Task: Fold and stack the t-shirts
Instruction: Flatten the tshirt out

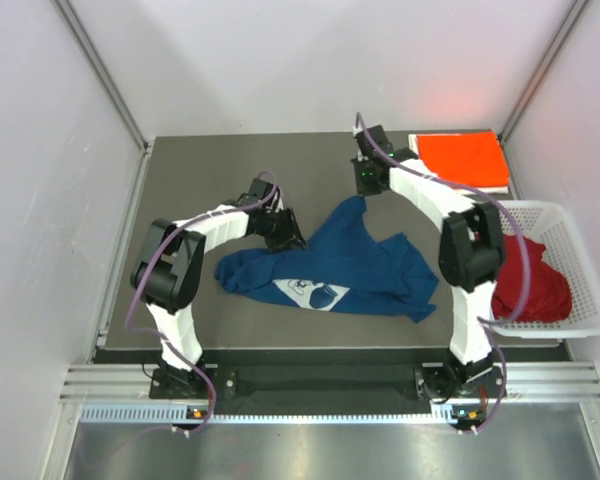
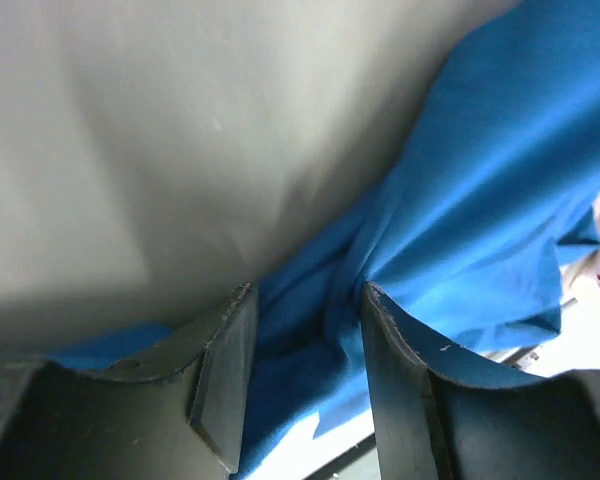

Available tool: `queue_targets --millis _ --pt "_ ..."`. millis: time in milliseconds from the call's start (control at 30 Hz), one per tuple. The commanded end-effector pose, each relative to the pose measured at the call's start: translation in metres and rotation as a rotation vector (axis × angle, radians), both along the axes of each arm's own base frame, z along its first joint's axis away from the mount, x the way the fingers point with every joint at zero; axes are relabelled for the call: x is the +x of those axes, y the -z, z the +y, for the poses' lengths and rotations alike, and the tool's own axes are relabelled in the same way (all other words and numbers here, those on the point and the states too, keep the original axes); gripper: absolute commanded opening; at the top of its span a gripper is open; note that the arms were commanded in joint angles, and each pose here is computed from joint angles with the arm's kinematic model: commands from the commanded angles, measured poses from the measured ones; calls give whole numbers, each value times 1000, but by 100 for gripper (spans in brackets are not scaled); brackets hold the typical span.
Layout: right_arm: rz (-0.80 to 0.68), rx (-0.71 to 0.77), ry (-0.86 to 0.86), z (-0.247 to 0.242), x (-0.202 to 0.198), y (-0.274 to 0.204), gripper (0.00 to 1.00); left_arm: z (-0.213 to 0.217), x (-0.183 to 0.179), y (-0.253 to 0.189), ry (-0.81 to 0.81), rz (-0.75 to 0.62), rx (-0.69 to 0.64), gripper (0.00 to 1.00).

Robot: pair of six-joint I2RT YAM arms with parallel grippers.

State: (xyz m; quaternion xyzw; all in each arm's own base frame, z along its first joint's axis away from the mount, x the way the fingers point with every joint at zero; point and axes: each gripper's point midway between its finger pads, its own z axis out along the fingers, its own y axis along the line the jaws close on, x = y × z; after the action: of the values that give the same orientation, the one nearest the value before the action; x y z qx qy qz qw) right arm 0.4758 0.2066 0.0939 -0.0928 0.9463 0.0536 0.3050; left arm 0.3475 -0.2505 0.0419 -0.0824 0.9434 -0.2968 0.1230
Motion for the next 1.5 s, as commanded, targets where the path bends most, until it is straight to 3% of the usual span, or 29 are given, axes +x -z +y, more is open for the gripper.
queue_targets --millis 0,133,233,433,700,767,833,900,1000,1033,1133,1200,1267,1400,1467 --pt "-119 -80 131 -37 -33 -81 0 -11 -7 -37 2 -78 -47 50" --pt "-41 -117 131 -48 -73 -47 0 -1 -38 -31 -23 -30 -42 50" --pt "-16 -54 61 -33 -82 -25 0 9 -58 -24 -40 -5 -33 49" --pt "-62 60 -37 12 -46 -20 2 28 -80 -7 -71 31 32 47" --pt "-66 200 -163 69 -2 -3 11 39 -74 -5 -92 14 101 45" --pt "-52 184 -149 66 -3 1 12 40 -71 -8 -93 4 111 45" --pt "-49 164 -119 56 -6 2 1 41 -67 -17 -89 -15 124 46" --pt "-37 162 -85 43 -10 4 0 41 -57 -37 -70 -60 141 46" --pt "-33 136 -27 18 -21 -3 0 59 -50 -77 -72 -151 223 48" --pt "-55 144 -28 15 -24 -13 0 77 -51 -79 -103 -162 310 50" --pt "-60 146 -47 14 -28 -17 0 104 -55 -92 -143 -226 396 54" --pt "-46 128 -46 11 -31 -20 4 116 -62 -81 -156 -217 418 56" --pt "-55 130 -41 10 -31 -25 17 109 -69 -78 -119 -206 364 56" --pt "-18 84 -16 -5 -40 -15 22 83 -69 -76 -53 -219 228 56" --pt "-18 89 -5 -11 -46 -16 35 70 -60 -81 -24 -251 178 56"
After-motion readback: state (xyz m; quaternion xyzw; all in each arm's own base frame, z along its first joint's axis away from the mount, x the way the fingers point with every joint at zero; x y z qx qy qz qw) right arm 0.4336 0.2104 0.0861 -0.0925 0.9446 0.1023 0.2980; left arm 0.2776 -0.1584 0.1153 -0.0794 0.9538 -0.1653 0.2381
